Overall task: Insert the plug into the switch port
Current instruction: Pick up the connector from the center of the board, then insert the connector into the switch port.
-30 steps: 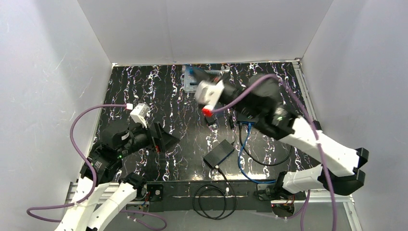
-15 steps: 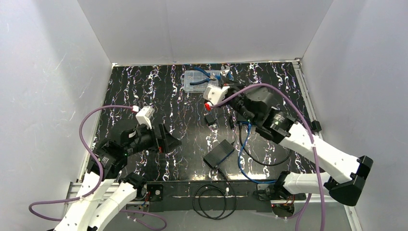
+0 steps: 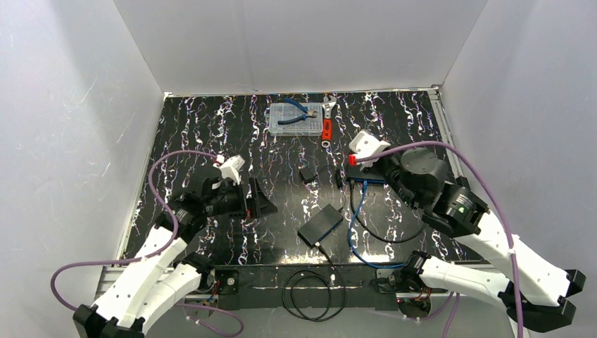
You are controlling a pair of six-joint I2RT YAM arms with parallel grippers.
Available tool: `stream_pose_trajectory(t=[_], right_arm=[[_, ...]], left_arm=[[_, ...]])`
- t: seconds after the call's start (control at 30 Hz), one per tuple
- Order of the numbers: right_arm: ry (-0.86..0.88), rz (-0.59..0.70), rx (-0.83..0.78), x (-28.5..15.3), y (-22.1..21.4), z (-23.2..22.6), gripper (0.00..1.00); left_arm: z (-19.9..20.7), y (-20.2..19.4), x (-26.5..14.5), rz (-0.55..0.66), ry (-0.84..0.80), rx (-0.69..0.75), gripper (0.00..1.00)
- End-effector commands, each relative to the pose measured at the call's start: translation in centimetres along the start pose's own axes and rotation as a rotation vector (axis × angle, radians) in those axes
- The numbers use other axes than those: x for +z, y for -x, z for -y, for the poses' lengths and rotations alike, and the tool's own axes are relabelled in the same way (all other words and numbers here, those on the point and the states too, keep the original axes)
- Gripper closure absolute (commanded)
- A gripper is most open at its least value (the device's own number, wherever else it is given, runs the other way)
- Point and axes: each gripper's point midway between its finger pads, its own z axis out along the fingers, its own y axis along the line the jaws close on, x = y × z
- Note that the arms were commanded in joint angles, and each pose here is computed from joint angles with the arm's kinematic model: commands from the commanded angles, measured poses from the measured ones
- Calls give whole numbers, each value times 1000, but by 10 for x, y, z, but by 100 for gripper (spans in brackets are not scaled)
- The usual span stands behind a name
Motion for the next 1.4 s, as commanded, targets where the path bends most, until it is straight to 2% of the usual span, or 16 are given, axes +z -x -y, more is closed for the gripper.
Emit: stream_pose_trajectory(t=[0.0,0.17,0.37,0.5,0.67,0.97,1.17,1.37], right_arm=[[276,-165,133,-3,-50,-89,99],[475,-265,275,-4,-73,-162,99],[601,-414,478,-16,-79,-204,99],[711,-584,628,-37,-83,-236,99],[813,-718,791,-58,-91,-276,99],[860,-772,873,-76,-112,-317,99],[751,-763,818,-65,-123,-334,99],[620,-693,818,-41,-128,-345,99]], left_arm=[[0,3,17,-13,-29,-46,2],[-16,4,38,-17,12,-105,2],[-23,2,58,-58,13,-149,2],[-27,1,65,-71,21,-163,2],[-29,1,74,-79,10,-184,2],[-31,1,88,-115,2,-205,2],[-33,2,95,-131,4,-217,2],[-35,3,102,-154,12,-226,2]])
